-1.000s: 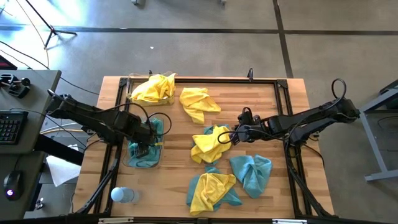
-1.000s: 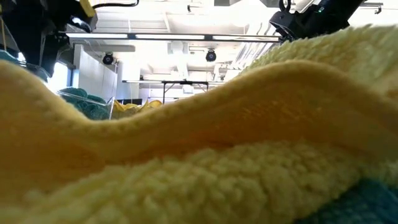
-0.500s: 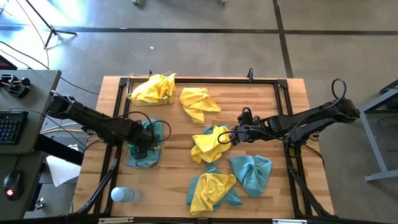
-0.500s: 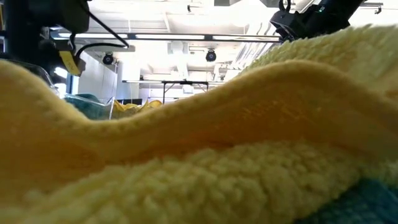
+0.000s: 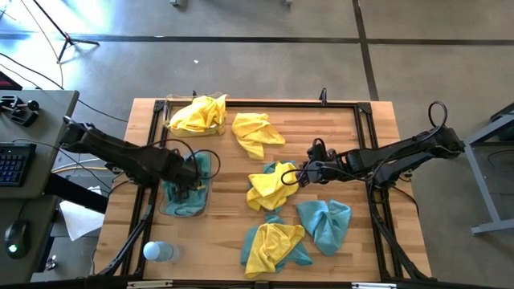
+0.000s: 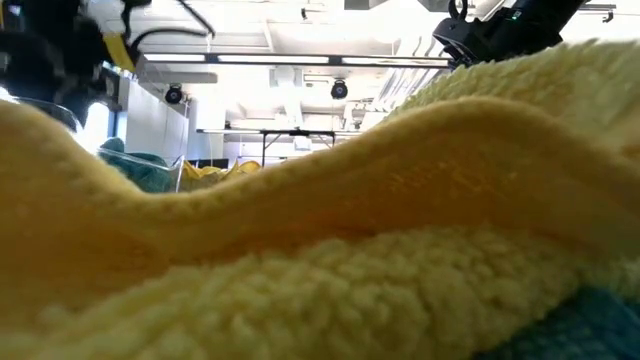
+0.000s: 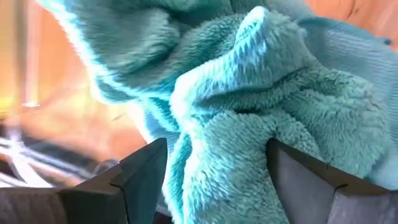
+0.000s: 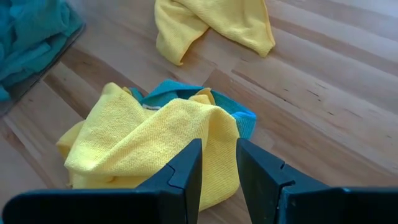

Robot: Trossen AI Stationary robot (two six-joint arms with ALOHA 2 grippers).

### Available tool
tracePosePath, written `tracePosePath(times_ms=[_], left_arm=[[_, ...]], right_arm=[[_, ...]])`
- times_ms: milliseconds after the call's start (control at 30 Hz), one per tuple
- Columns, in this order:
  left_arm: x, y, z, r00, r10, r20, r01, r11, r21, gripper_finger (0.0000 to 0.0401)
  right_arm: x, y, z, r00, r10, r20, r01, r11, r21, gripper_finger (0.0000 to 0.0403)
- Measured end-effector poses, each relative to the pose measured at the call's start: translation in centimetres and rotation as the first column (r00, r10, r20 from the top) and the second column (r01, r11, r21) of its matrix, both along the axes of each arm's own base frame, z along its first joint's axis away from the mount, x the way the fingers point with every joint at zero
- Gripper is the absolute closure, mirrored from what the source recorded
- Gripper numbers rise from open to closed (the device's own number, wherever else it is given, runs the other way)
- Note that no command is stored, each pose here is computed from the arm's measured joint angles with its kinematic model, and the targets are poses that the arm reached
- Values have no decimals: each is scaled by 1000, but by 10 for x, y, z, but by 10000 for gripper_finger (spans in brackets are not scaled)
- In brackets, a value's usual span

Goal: Sort microfiber towel by color & place in baskets
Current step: Put the blue microfiber cloth into the bottom transparent bin

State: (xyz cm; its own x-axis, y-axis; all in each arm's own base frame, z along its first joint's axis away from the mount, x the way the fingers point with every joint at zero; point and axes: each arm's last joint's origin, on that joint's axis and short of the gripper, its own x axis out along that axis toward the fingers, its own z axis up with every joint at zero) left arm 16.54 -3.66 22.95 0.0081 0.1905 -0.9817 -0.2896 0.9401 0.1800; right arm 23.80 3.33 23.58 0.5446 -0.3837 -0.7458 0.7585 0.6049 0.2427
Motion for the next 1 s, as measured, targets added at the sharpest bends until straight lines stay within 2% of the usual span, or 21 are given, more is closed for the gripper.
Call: tracePosePath(times_ms=[300,367,467,633,800,1000], left_arm=[[6,-1,47,998,-8,63,8,1000,4,142],[4,1,52,998,1,58,-4,999,46,142],[-2,4,53,997,70,32,-74,990,117,142],[-3,3,43,997,80,4,-81,993,81,142],[-7,-2,11,997,31,-65,-31,999,-4,142],[-13,0,-25,996,35,-88,-35,999,-1,142]], right_arm=[[0,0,0,1000,-18,10,18,1000,17,309],[0,0,0,1000,-25,13,24,999,22,309],[0,0,0,1000,-25,13,25,999,22,309],[0,0,0,1000,-26,14,25,999,27,309],[0,0,0,1000,-26,14,25,999,27,309],[0,0,0,1000,-25,15,25,999,27,309]])
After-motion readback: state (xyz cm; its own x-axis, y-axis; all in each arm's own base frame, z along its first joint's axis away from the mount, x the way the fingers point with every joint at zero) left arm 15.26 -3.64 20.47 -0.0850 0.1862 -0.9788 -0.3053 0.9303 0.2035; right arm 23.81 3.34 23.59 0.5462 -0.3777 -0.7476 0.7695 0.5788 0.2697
